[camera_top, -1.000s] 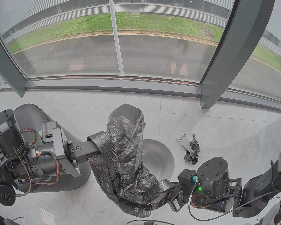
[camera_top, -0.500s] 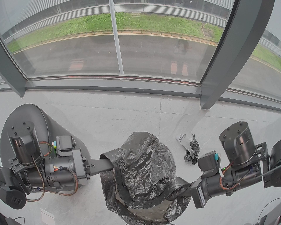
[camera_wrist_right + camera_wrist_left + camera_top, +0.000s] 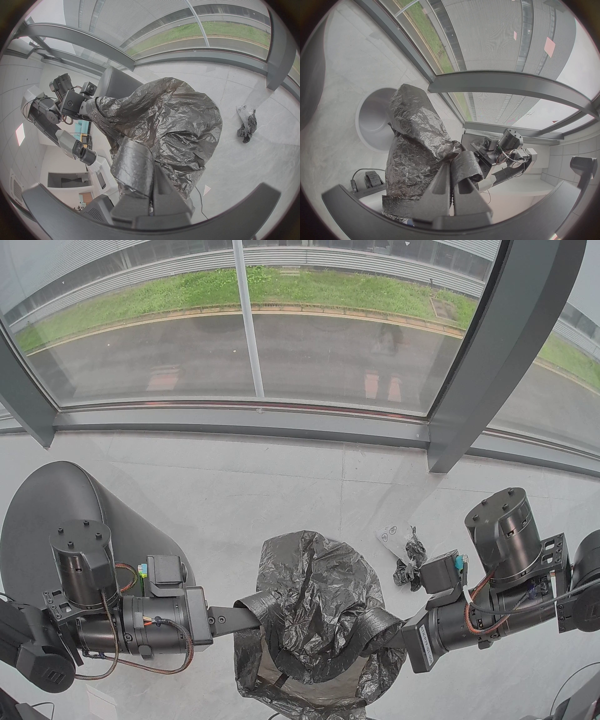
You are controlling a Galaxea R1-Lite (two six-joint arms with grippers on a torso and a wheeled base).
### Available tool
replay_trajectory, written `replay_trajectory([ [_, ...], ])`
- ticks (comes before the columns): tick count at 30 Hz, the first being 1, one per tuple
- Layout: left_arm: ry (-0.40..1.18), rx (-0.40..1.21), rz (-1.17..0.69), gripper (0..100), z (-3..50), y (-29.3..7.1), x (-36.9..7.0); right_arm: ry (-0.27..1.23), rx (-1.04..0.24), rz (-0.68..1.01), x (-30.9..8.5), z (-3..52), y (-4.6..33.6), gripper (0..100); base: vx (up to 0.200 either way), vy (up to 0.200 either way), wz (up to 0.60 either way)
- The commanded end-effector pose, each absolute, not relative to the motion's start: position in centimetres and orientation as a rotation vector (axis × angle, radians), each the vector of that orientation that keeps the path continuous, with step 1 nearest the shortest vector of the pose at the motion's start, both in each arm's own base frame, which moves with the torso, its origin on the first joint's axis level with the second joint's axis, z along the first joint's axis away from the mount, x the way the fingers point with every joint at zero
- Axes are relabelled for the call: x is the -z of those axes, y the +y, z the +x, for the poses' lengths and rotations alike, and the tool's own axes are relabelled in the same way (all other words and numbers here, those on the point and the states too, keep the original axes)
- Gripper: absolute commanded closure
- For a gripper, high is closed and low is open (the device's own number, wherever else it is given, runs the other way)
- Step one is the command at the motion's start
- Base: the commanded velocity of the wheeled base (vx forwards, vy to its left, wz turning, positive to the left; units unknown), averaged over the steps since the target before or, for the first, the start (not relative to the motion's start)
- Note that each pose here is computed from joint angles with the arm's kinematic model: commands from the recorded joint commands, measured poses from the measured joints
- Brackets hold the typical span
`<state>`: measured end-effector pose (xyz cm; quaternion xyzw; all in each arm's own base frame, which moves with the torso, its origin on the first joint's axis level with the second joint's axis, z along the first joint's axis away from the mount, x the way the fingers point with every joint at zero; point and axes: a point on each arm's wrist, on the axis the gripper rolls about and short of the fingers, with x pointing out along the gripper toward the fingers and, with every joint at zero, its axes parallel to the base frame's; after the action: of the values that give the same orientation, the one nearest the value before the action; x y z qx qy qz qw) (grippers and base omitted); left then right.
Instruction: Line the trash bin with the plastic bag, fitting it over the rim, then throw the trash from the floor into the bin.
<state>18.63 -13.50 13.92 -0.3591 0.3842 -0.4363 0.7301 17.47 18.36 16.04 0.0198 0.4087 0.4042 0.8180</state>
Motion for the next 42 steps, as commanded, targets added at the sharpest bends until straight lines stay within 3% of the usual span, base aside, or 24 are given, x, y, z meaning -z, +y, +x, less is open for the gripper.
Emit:
replay_trajectory([
  [1, 0.849, 0.959, -0.795, 100, 18.6, -13.5, -13.9, 0.892, -0.867, 0.039, -15.3, 17.8, 18.8, 100, 0.000, 0.000, 0.00],
  [25, 0.889, 0.920, -0.798, 100, 18.6, -13.2, -12.8, 0.846, -0.889, 0.084, -11.5, 19.7, 19.7, 100, 0.000, 0.000, 0.00],
  [42, 0.965, 0.880, -0.795, 100, 19.7, -14.0, -10.9, 0.937, -0.909, 0.172, -10.7, 19.2, 19.0, 100, 0.000, 0.000, 0.00],
])
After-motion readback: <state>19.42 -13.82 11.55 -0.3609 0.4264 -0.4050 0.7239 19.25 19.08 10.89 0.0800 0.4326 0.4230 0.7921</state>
